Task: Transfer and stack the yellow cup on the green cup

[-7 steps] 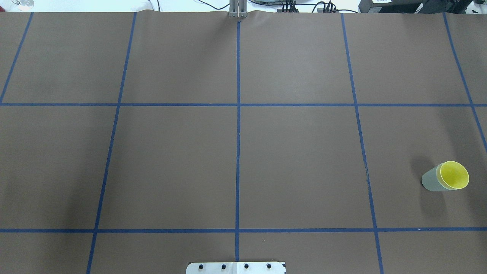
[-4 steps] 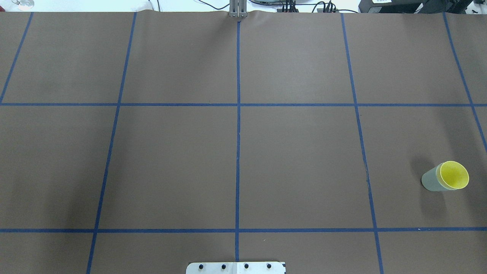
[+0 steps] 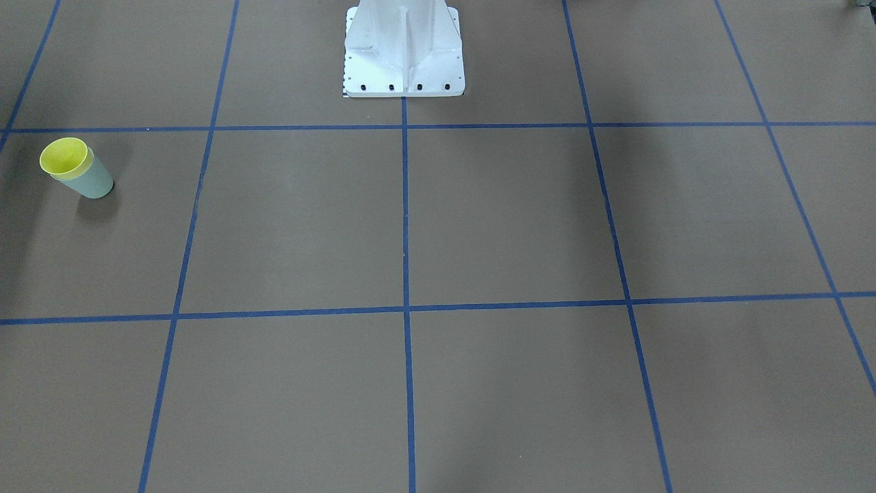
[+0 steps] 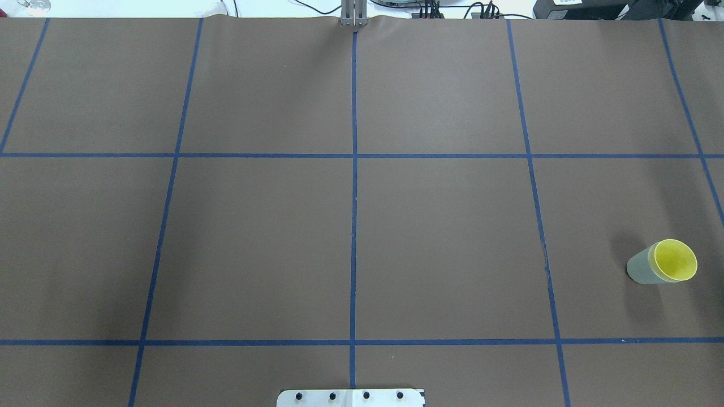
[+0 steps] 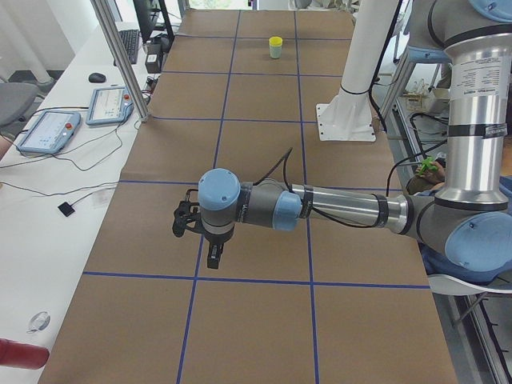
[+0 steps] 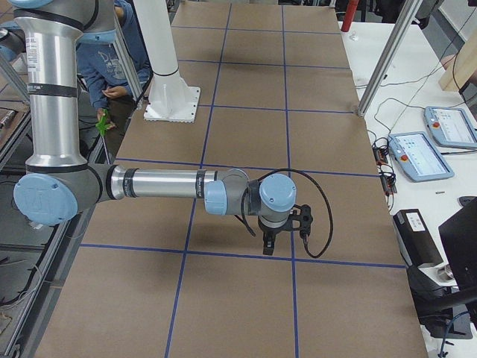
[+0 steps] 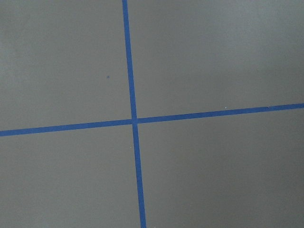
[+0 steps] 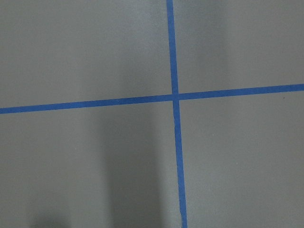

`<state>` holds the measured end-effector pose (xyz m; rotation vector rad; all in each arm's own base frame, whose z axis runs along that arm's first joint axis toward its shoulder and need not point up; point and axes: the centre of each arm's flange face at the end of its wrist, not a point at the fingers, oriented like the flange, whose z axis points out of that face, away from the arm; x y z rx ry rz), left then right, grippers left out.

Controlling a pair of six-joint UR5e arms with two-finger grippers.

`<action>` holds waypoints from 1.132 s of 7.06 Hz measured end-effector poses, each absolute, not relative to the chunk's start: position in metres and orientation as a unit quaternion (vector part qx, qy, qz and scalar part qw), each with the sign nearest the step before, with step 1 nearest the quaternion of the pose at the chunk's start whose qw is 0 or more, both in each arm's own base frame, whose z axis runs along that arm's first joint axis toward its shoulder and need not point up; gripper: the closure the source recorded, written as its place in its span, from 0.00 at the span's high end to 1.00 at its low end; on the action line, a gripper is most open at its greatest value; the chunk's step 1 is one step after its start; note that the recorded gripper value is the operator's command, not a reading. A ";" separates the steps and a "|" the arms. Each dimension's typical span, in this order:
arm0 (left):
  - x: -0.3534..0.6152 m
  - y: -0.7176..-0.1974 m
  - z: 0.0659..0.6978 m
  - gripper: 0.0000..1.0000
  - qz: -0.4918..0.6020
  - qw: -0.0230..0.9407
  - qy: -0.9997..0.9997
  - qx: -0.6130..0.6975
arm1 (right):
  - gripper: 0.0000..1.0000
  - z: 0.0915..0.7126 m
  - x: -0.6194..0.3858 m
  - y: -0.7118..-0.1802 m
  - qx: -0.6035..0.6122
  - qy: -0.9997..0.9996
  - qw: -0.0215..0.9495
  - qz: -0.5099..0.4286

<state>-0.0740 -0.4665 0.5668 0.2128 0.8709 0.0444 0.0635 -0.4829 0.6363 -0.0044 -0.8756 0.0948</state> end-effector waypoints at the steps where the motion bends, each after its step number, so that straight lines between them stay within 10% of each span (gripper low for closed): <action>1: -0.074 -0.466 0.565 1.00 0.023 0.901 0.421 0.105 | 1.00 0.636 0.063 -0.484 -0.002 -0.423 0.905 0.046; 8: -0.068 -0.469 0.551 1.00 0.031 0.879 0.463 0.109 | 1.00 0.622 0.053 -0.501 0.007 -0.414 0.910 0.032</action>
